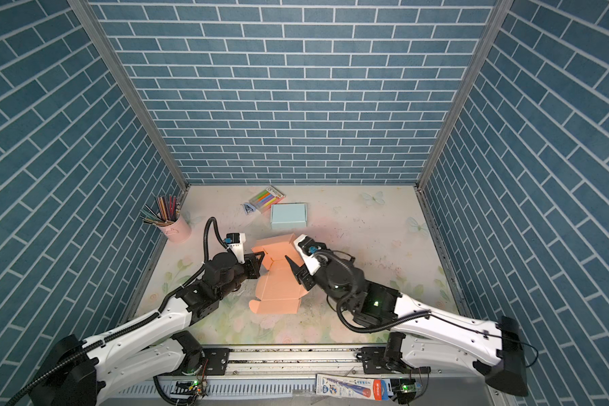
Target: Fold the paper box
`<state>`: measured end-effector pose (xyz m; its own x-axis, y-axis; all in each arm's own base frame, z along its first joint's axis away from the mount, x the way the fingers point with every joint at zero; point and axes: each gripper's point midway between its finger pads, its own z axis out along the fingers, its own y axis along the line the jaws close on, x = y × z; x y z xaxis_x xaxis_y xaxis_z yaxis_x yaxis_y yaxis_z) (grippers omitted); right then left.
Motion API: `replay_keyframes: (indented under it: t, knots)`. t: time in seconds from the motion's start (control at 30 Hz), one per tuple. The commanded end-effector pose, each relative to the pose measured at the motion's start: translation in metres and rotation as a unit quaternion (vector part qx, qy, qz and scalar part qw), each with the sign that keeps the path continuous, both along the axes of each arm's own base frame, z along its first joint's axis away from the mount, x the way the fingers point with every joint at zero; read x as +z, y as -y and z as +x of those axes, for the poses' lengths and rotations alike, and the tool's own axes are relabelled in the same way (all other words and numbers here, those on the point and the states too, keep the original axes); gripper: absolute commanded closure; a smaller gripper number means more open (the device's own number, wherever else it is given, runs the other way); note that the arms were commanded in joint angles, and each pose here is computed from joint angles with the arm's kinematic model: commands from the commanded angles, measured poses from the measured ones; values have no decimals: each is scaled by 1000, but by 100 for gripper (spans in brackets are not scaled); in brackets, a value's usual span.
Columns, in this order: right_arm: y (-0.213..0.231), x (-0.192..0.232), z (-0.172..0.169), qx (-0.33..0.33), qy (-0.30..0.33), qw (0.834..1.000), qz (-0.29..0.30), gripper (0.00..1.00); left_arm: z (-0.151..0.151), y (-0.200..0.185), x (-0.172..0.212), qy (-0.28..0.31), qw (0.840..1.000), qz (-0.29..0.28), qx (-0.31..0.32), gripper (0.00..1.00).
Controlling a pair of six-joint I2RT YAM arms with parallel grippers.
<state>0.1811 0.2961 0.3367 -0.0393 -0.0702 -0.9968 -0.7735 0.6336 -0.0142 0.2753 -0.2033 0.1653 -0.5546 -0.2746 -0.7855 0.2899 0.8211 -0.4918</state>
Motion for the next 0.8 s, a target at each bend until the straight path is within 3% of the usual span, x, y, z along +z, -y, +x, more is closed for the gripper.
replay_keyframes:
  t: [0.0,0.13,0.33,0.57,0.77]
  knots:
    - [13,36,-18,86,-41,992,82,34,-7,21,28,57,996,26,-60,98]
    - [57,16,32,-10,-105,990,93,33,-27,49,42,100,986,40,-125,97]
    - [59,-64,73,13,-256,959,117,37,-51,77,53,134,972,35,-187,94]
    - [25,-134,65,99,-354,926,86,42,-58,82,40,132,971,51,-195,94]
    - [9,-138,36,184,-374,902,114,45,-58,84,30,134,969,67,-194,92]
